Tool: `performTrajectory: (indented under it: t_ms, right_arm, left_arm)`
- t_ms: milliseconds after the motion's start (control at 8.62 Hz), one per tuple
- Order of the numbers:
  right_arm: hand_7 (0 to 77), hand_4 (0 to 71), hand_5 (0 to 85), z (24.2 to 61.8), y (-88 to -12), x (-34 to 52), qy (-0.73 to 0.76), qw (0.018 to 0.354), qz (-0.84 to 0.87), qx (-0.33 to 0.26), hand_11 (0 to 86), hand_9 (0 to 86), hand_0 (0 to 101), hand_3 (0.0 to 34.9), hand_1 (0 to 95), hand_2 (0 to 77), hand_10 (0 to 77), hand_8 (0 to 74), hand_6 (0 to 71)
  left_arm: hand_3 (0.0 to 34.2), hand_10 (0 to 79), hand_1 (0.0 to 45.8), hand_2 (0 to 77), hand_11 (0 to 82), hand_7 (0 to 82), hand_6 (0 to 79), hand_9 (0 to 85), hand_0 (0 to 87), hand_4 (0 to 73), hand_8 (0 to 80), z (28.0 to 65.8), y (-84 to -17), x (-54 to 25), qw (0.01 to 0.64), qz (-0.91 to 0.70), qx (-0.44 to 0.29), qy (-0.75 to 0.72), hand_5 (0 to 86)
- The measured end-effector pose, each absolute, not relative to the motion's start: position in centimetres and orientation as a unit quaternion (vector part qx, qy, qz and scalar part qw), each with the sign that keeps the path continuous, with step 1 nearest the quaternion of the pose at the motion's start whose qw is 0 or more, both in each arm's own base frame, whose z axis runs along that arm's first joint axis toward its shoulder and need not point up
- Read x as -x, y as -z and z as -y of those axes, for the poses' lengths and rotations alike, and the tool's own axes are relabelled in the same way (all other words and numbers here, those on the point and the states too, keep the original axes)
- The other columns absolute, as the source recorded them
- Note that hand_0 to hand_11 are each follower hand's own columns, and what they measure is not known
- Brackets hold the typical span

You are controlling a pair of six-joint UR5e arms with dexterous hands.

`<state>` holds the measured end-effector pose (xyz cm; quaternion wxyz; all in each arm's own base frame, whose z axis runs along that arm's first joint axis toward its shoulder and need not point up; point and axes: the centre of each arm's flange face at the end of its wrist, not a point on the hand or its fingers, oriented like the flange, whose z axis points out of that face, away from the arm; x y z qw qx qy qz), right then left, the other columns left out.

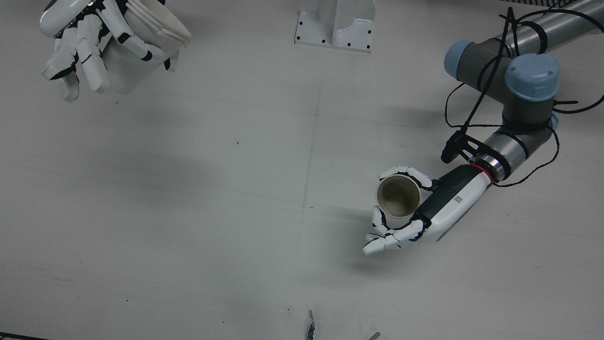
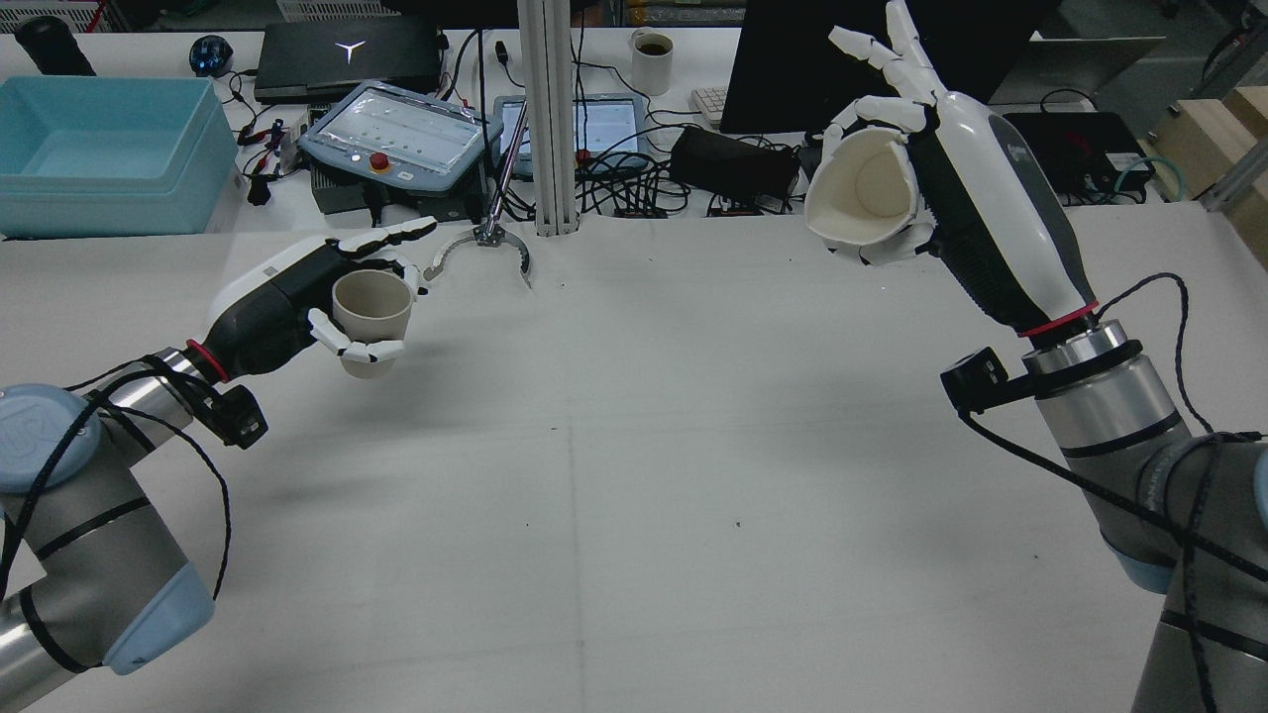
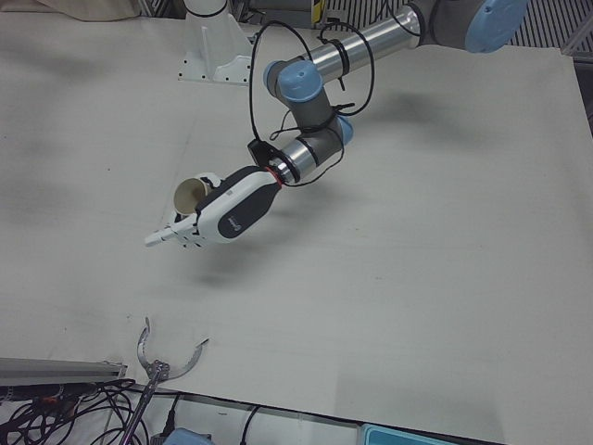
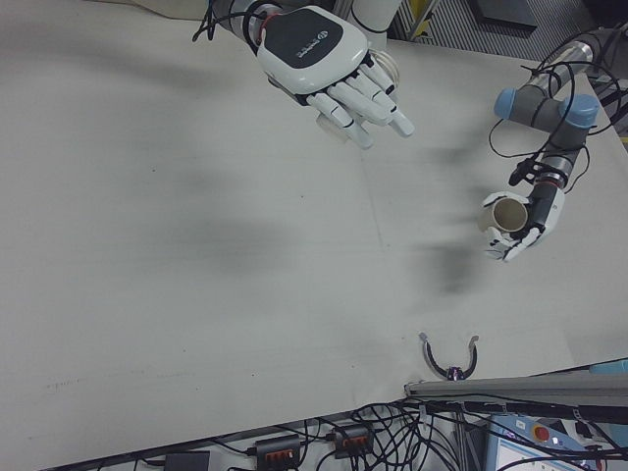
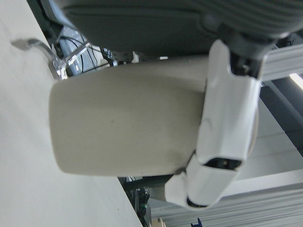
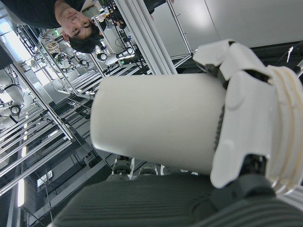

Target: Pour water

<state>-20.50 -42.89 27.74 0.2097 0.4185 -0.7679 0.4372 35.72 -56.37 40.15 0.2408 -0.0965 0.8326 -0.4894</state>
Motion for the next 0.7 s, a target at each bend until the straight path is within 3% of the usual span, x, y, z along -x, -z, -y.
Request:
performTrajectory:
  t_ms: [116,232,348,464,696]
  right_arm:
    - [13.6,45.8,48.5,43.4,-28.7,19.5,-0.452,0.195,0.775,-0.397,13.6,1.6,55,0.0,22.4,36.0,7.1,0.5,12.5]
    - [13.6,45.8,48.5,43.7,-30.1,18.4,-0.473,0.178,0.776,-0.377,13.6,1.6,55,0.0,22.4,36.0,7.1,0.5,12.5]
    - [11.4,49.6,40.9,44.0,-32.1,17.7,-0.500,0.160,0.776,-0.351,13.6,1.1,55,0.1,21.8,34.4,8.2,0.5,10.9]
    - [10.4,45.8,39.8,44.7,-34.4,17.5,-0.525,0.142,0.776,-0.320,13.6,1.1,54,0.0,25.6,32.2,8.2,0.5,9.8]
    - [11.4,42.5,40.9,46.4,-38.7,17.5,-0.559,0.117,0.776,-0.268,13.6,1.1,54,0.0,21.8,32.2,8.2,0.5,9.8]
  left_arm:
    - [0.0,16.4,16.9,36.0,28.9,52.4,44.2,56.2,79.9,19.1,41.5,56.8,-45.4,-31.2,0.236,-0.822,0.075,0.513,5.4]
    - [0.0,16.4,15.8,38.2,28.9,52.4,44.2,56.2,79.9,19.1,41.5,56.8,-50.9,-26.9,0.230,-0.811,0.054,0.536,5.4]
    - [0.0,16.4,15.3,38.2,28.9,52.4,44.2,56.7,80.0,19.1,41.5,56.5,-56.6,-22.3,0.221,-0.797,0.033,0.561,4.9]
    - [0.0,16.4,15.3,38.2,28.9,52.4,44.2,56.7,80.1,18.0,41.5,55.6,-62.0,-17.6,0.209,-0.784,0.011,0.584,5.4]
    - [0.0,16.4,15.3,38.2,28.9,52.4,44.2,56.7,80.1,18.0,41.5,52.8,-70.8,-10.2,0.164,-0.771,-0.040,0.614,5.4]
